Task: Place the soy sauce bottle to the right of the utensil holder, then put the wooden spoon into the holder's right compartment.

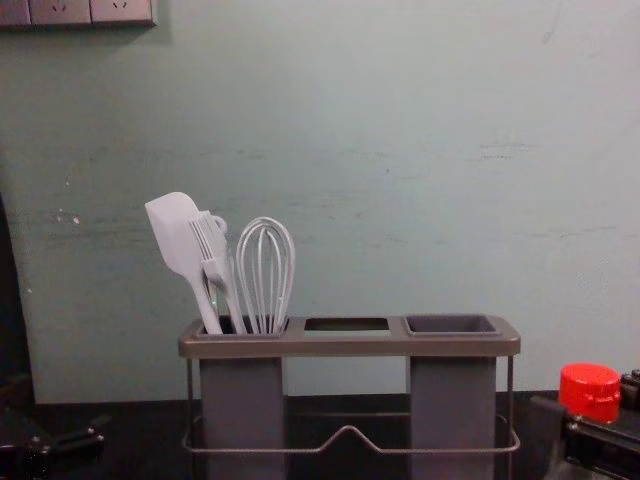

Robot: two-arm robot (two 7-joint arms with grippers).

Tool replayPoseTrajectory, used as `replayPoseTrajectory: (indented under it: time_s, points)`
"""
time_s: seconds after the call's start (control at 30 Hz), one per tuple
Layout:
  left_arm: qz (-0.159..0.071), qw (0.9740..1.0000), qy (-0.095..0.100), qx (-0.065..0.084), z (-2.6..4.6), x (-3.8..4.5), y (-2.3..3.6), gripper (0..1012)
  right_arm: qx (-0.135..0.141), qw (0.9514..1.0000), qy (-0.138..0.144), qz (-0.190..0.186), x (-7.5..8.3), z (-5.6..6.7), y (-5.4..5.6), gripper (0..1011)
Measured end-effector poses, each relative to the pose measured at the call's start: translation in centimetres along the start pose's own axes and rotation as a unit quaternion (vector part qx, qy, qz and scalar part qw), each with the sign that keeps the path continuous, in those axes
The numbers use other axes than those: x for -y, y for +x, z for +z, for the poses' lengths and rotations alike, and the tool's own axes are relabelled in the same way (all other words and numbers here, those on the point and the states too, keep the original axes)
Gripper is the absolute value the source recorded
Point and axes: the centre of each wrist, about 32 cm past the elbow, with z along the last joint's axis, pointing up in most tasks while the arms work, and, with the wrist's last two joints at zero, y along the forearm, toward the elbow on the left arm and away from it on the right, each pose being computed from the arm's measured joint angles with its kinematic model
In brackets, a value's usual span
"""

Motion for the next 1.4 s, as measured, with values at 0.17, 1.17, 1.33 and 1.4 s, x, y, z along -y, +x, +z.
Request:
replayPoseTrajectory:
  time_s: [0.17,1.17,1.33,1.4]
  points:
    - [0.0,1.0,0.0,0.0,0.0,0.0,0.0,1005,-0.001,1.0,0.002,-0.003,-0.1,0.0,-0.1,537]
    - [0.0,1.0,0.0,0.0,0.0,0.0,0.0,1005,0.011,0.9982,0.014,-0.057,0.2,1.4,3.7,383]
    - [0.0,1.0,0.0,0.0,0.0,0.0,0.0,1005,0.001,0.9975,0.017,-0.069,-0.9,1.0,4.7,383]
    - [0.0,1.0,0.0,0.0,0.0,0.0,0.0,1005,-0.005,0.9972,0.018,-0.073,-1.5,0.8,4.9,383]
